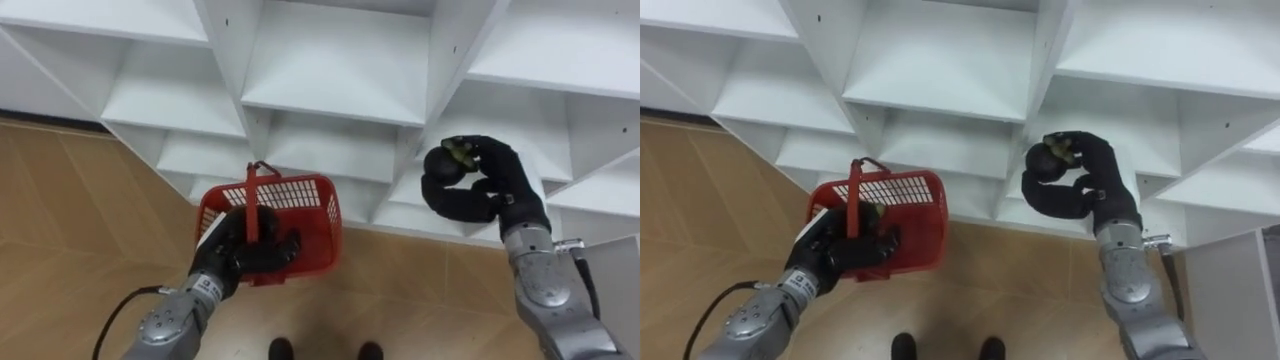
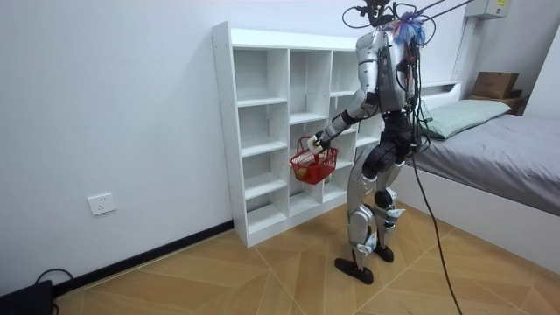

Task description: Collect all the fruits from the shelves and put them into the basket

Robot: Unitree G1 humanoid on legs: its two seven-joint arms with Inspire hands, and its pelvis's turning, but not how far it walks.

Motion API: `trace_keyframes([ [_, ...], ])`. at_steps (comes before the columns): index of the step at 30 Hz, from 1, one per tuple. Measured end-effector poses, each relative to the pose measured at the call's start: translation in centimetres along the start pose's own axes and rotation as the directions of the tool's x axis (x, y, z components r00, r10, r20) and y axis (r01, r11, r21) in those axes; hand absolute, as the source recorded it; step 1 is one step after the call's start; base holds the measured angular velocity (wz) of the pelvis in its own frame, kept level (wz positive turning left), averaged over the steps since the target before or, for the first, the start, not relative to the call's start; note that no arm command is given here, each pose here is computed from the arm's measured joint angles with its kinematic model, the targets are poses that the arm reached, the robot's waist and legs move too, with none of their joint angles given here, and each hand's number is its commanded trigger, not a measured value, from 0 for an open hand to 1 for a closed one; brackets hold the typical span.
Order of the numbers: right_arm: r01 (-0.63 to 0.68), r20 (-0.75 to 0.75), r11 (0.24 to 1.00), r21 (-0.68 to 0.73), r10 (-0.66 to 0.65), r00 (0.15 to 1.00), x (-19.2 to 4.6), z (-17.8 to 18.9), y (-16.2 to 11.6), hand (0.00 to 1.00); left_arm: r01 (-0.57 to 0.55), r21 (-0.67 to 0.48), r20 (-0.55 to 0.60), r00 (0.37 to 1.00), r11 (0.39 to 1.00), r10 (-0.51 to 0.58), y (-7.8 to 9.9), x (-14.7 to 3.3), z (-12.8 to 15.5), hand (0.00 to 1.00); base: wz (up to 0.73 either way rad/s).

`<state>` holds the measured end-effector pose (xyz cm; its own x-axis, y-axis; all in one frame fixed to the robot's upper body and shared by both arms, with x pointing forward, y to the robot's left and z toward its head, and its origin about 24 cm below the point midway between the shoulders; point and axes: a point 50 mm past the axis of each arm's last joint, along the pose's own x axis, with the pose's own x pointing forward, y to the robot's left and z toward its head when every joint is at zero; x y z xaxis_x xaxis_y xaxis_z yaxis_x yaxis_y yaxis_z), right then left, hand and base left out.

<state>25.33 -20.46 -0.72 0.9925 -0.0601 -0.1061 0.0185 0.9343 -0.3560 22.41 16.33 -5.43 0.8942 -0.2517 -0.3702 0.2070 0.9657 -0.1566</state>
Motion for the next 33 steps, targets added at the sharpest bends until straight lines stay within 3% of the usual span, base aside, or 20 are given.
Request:
trace_keyframes([
  [7, -0.103, -0.037, 0.993, 0.051, 0.104, 0.994, -1.7, -1.1, 1.8, 1.00, 0.009, -0.007, 0.021, 1.000, 1.000, -0.009, -0.3, -0.1, 0.2, 1.00, -0.01],
  [33, -0.356, 0.071, 0.924, 0.142, 0.349, 0.934, -2.4, 1.1, 5.7, 1.00, 0.158, -0.053, 0.025, 0.987, 0.986, -0.157, -3.6, -0.4, -0.6, 1.00, 0.00],
])
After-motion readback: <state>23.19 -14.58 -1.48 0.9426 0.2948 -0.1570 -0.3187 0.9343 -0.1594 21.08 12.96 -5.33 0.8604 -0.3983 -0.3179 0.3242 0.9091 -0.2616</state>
